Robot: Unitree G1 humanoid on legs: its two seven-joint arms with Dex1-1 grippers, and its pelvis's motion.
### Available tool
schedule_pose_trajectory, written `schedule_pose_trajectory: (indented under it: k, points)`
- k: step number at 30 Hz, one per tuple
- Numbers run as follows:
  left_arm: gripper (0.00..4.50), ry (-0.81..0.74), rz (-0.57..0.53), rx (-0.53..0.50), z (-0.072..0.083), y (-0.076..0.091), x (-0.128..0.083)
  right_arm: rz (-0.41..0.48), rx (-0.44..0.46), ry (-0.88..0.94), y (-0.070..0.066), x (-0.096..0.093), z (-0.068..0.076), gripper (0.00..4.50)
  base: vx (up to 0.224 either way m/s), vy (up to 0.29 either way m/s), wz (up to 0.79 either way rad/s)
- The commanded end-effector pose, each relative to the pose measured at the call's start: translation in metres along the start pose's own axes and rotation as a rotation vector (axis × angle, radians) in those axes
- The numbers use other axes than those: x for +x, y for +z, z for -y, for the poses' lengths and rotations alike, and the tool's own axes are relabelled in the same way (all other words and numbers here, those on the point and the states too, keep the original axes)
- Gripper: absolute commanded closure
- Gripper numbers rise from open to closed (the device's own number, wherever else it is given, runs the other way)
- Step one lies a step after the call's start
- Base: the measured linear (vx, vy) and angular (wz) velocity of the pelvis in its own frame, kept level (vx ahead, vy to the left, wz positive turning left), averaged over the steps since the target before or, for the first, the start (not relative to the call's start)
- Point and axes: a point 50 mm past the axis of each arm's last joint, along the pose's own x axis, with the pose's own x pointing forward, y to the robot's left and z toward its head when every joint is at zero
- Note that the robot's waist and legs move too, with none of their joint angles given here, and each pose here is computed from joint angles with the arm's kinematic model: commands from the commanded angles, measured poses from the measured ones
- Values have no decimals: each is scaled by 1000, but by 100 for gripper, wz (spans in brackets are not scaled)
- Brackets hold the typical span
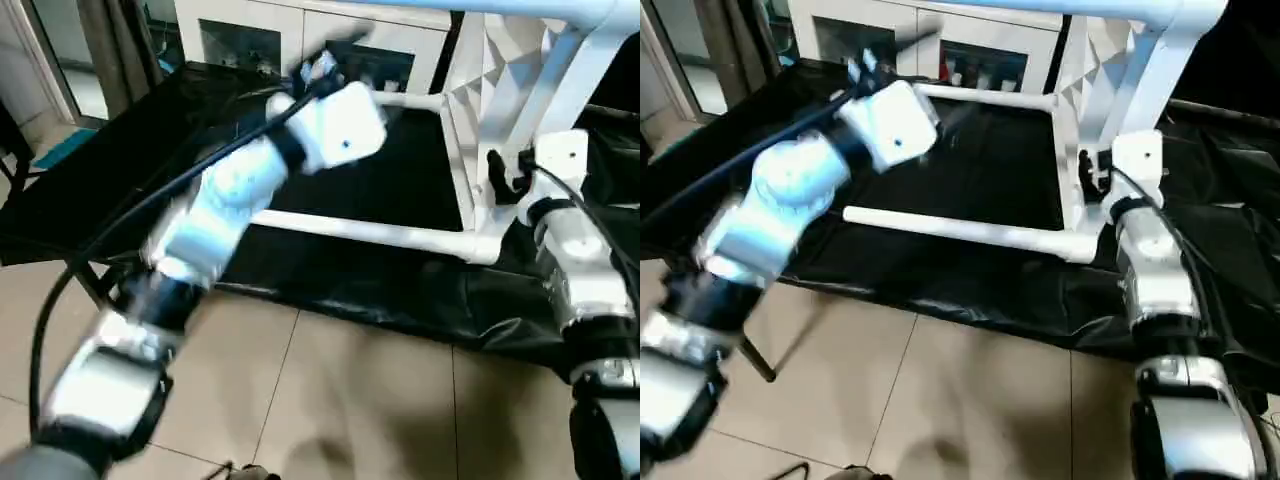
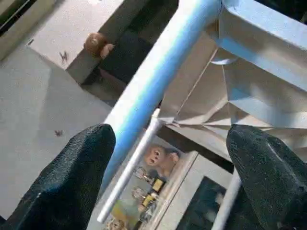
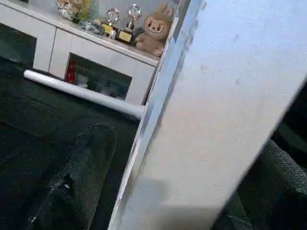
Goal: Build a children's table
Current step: Flip table
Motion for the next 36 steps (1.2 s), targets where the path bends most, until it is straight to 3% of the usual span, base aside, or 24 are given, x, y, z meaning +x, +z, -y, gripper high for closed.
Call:
schedule_pose_trajectory:
  k: [1, 5, 6, 7, 9, 13, 15, 18, 24, 32, 36]
  points:
    - [22, -17, 4, 54, 1, -2, 4, 77, -33, 17, 6, -5, -5, 70, 0, 0, 0]
    - [22, -4, -15, 117, -4, -8, 8, 155, -79, 44, 5, -14, -14, 70, 0, 0, 0]
    - [22, 28, -37, 162, -13, -13, 12, 259, -129, 73, 11, -24, -23, 70, 0, 0, 0]
    - [22, 28, -37, 162, -13, -13, 12, 259, -129, 73, 11, -24, -23, 70, 0, 0, 0]
    - [22, 60, -62, 205, -22, -19, 14, 345, -160, 126, 16, -32, -34, 70, 0, 0, 0]
    - [22, 87, -76, 236, -29, -23, 16, 394, -186, 148, 18, -37, -40, 70, 0, 0, 0]
    - [22, 138, -78, 287, -41, -24, 18, 431, -171, 151, 20, -41, -43, 70, 0, 0, 0]
    - [22, 153, -91, 317, -48, -28, 18, 408, -178, 143, 17, -40, -44, 70, 0, 0, 0]
    - [22, 123, -140, 385, -55, -41, 15, 444, -155, 154, 19, -42, -47, 70, 0, 0, 0]
    - [22, 48, -182, 438, -53, -53, 18, 452, -144, 174, 19, -43, -53, 70, 0, 0, 0]
    - [22, 107, -238, 478, -64, -57, 22, 460, -132, 196, 20, -44, -56, 70, 0, 0, 0]
